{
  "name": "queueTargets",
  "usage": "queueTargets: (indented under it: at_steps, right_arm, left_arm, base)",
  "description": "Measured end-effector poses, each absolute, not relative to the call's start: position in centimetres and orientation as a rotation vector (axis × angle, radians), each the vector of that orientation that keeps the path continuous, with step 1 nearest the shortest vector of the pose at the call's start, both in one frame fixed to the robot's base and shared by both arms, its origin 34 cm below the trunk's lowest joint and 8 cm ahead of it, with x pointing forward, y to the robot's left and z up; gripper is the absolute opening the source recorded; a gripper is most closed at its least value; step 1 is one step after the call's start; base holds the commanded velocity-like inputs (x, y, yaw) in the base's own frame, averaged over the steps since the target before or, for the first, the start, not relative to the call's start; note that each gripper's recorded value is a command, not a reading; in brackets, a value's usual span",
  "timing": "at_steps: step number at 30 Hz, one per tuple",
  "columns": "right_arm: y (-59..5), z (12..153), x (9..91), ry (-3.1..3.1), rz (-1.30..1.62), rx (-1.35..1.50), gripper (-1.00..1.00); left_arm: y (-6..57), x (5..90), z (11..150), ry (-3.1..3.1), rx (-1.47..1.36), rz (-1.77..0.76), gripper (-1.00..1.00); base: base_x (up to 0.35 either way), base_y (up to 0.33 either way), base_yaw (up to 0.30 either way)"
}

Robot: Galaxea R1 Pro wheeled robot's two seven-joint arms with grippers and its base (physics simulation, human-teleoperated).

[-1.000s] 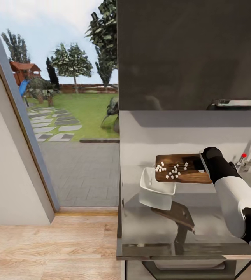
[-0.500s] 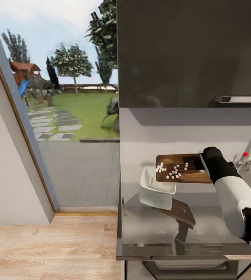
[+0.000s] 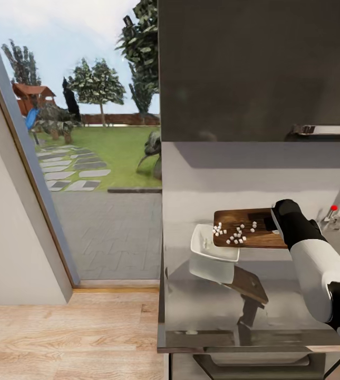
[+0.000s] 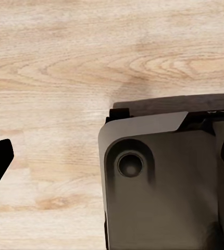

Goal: In the kitchen, take the Vidalia onion out of the sink, dice it on the chopping board with the paring knife, put the diced onion into the bowl on the countertop, then place both the paring knife and the chopping board into the sink.

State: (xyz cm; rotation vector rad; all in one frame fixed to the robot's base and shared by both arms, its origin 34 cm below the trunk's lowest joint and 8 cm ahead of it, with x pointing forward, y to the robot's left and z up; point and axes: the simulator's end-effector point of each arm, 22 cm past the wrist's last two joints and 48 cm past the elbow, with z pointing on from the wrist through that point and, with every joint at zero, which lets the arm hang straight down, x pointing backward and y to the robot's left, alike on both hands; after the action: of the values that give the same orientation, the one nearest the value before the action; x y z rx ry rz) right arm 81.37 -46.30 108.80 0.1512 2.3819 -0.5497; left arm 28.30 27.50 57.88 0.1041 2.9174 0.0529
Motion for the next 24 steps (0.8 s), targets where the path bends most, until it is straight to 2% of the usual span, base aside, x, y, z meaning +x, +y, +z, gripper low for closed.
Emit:
queueTargets:
  at_steps: [24]
  right_arm:
    - [-46.33, 108.80, 81.36, 2.382, -0.552, 0.151, -1.00]
  left_arm:
    - [27.39, 28.31, 57.88, 2.917, 0.104, 0.051, 1.00]
  base:
    - [0.040, 0.038, 0.000]
